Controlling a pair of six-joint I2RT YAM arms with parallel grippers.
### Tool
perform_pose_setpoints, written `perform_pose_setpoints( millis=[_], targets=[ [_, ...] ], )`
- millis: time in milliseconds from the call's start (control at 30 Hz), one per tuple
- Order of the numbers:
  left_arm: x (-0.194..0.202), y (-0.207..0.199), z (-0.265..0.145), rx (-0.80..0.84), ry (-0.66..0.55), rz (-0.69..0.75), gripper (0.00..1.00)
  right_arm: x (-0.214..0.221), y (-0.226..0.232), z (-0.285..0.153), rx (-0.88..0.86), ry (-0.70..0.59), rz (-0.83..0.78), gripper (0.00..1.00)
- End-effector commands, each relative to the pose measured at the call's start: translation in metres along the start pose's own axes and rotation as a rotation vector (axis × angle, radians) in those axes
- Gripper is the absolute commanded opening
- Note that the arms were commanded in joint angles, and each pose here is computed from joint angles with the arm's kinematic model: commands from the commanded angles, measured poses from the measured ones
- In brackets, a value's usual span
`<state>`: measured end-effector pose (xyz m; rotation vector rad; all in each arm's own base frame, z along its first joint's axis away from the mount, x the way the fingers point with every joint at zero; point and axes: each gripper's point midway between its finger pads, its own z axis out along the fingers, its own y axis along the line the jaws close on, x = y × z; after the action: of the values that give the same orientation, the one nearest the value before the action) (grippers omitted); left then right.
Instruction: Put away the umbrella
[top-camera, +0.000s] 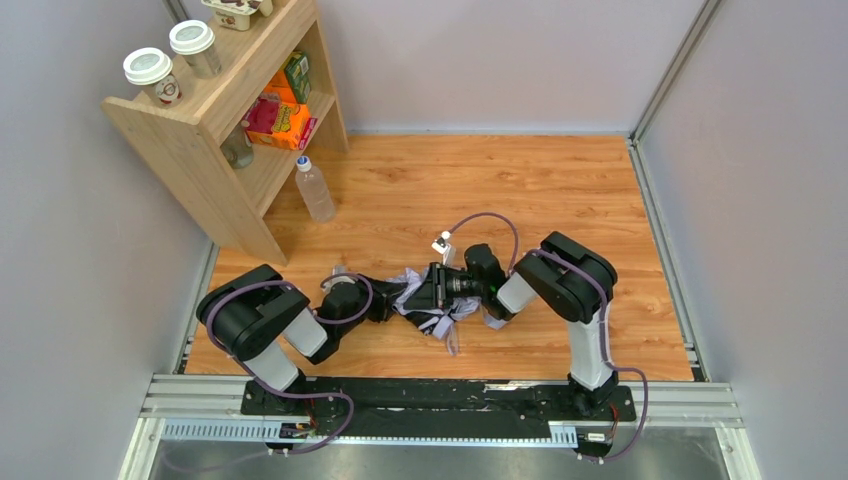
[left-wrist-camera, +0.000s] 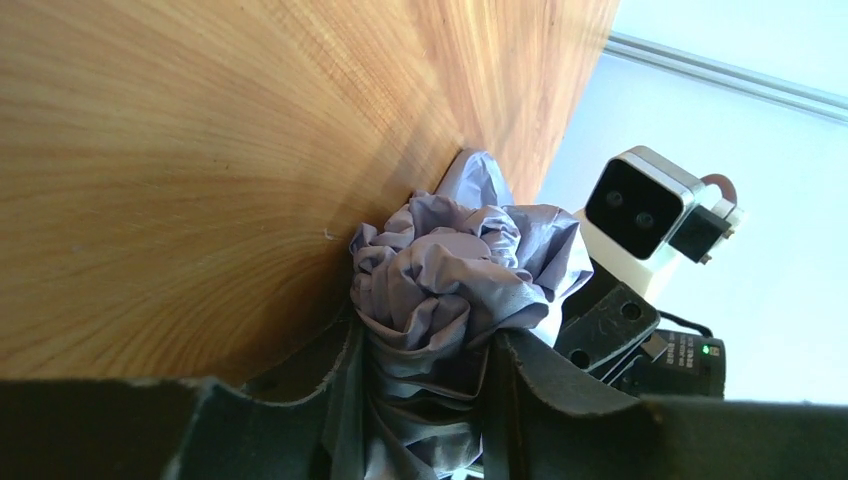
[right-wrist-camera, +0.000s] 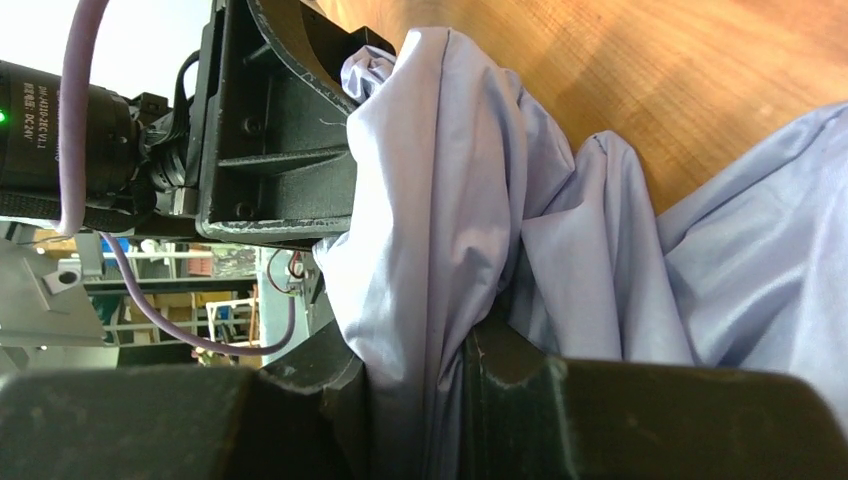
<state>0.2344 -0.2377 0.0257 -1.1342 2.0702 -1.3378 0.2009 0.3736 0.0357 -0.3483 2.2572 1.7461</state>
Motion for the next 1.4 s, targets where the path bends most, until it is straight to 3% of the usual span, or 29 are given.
perform_pose_setpoints(
  millis=[0, 100, 200, 300, 333, 433, 567, 733, 800, 967, 1100, 1133, 1233, 1367],
  targets=[
    [-0.001, 0.073, -0.006, -0.258, -0.012, 0.118, 0.0, 0.1, -0.034, -0.008, 0.151, 0.355, 0.076, 0.01],
    [-0.002, 0.078, -0.01, -0.277, -0.019, 0.128, 0.0, 0.087, -0.027, -0.017, 0.271, 0.37, 0.033, 0.14],
    [-0.002, 0.079, -0.014, -0.284, -0.015, 0.127, 0.0, 0.066, -0.013, -0.032, 0.439, 0.358, -0.083, 0.48],
    [0.001, 0.076, -0.015, -0.28, -0.002, 0.131, 0.0, 0.041, 0.001, -0.05, 0.64, 0.332, -0.243, 0.7],
    [0.001, 0.079, -0.016, -0.297, -0.001, 0.132, 0.0, 0.032, 0.004, -0.056, 0.709, 0.307, -0.299, 0.82],
    [0.004, 0.071, -0.016, -0.293, 0.009, 0.142, 0.0, 0.003, 0.016, -0.076, 0.94, 0.194, -0.5, 0.95],
    [0.004, 0.064, -0.018, -0.326, 0.012, 0.191, 0.0, -0.009, 0.039, -0.079, 1.043, 0.028, -0.703, 1.0],
    [-0.002, 0.059, -0.028, -0.367, -0.019, 0.226, 0.0, -0.004, 0.049, -0.056, 1.055, -0.085, -0.886, 1.0],
    [-0.002, 0.059, -0.029, -0.374, -0.016, 0.232, 0.0, 0.0, 0.05, -0.038, 1.032, -0.071, -0.944, 1.0],
    [0.003, 0.063, -0.031, -0.422, 0.009, 0.216, 0.0, 0.017, 0.034, -0.008, 1.028, 0.005, -0.992, 0.96],
    [0.006, 0.058, -0.032, -0.449, 0.021, 0.213, 0.0, 0.022, 0.0, -0.024, 1.192, -0.049, -0.921, 0.86],
    [0.006, 0.056, -0.032, -0.448, 0.022, 0.215, 0.0, 0.025, -0.007, -0.028, 1.211, -0.064, -0.896, 0.79],
    [0.008, 0.055, -0.035, -0.465, 0.019, 0.225, 0.0, 0.032, -0.019, -0.044, 1.28, -0.133, -0.846, 0.39],
    [0.009, 0.052, -0.033, -0.441, 0.017, 0.232, 0.0, 0.046, -0.031, -0.054, 1.296, -0.144, -0.79, 0.03]
  ],
)
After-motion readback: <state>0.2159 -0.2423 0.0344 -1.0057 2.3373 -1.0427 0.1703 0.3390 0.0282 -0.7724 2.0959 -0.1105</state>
